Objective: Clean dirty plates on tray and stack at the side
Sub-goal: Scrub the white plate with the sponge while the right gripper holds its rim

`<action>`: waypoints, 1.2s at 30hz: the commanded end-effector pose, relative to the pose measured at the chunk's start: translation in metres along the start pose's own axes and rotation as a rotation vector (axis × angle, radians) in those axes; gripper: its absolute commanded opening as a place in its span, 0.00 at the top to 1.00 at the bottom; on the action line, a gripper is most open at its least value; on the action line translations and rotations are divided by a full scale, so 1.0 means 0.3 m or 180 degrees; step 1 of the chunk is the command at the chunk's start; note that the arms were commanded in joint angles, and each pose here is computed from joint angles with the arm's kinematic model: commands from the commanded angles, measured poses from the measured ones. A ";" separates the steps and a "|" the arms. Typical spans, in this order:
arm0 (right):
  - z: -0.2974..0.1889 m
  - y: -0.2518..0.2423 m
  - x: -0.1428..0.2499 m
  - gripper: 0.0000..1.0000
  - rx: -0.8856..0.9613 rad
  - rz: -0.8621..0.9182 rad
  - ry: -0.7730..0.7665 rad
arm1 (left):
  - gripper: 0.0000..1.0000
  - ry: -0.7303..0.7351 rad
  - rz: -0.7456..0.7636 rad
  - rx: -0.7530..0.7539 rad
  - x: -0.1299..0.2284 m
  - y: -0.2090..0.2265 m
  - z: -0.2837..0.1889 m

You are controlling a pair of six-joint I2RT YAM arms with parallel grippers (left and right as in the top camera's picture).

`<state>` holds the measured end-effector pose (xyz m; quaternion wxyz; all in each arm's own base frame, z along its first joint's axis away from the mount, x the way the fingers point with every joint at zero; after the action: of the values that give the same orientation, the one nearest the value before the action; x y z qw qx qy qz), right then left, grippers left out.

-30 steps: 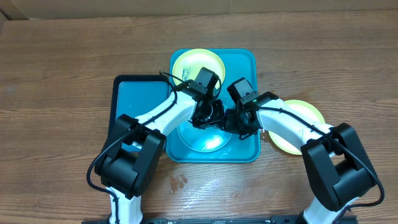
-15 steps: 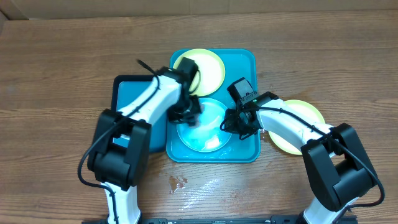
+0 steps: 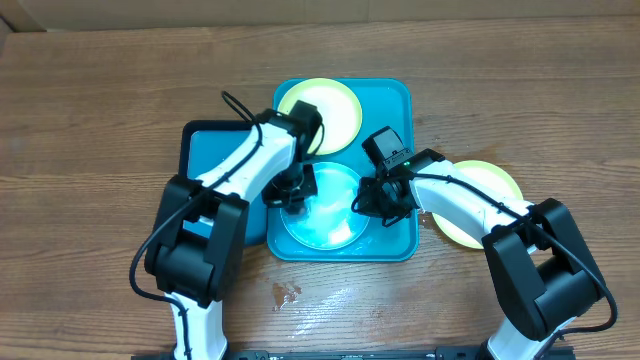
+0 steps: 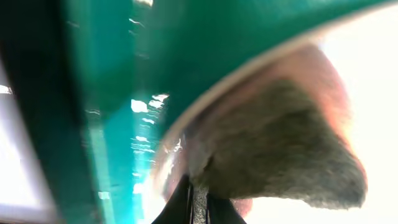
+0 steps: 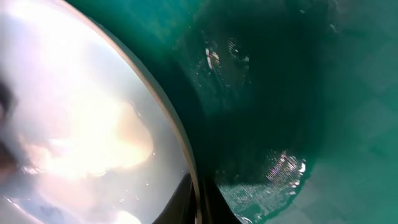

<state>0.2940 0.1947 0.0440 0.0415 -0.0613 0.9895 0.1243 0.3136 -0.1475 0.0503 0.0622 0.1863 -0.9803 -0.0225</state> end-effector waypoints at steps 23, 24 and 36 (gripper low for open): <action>0.038 -0.056 0.040 0.96 0.0243 0.0042 0.0122 | 0.96 0.0984 0.0423 0.0852 0.323 -0.260 0.061; 0.038 -0.056 0.040 0.96 0.0243 0.0042 0.0121 | 0.96 0.1019 0.0399 0.0908 0.326 -0.270 0.057; 0.038 -0.056 0.040 0.96 0.0243 0.0042 0.0122 | 0.96 0.1159 0.0399 0.0778 0.352 -0.238 0.056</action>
<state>0.2948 0.1854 0.0439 0.0439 -0.0693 0.9910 0.1058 0.2619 -0.2429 0.0469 0.1581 0.1371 -0.9690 0.1311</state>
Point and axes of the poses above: each gripper's point midway between its finger pads, its own z axis out along the fingers, its own y axis along the line the jaws close on, x = y × z, the point moved 4 cm from there along -z, back along the fingers, and after that the axes turned 12 degrees about -z, right-handed, at the moved point
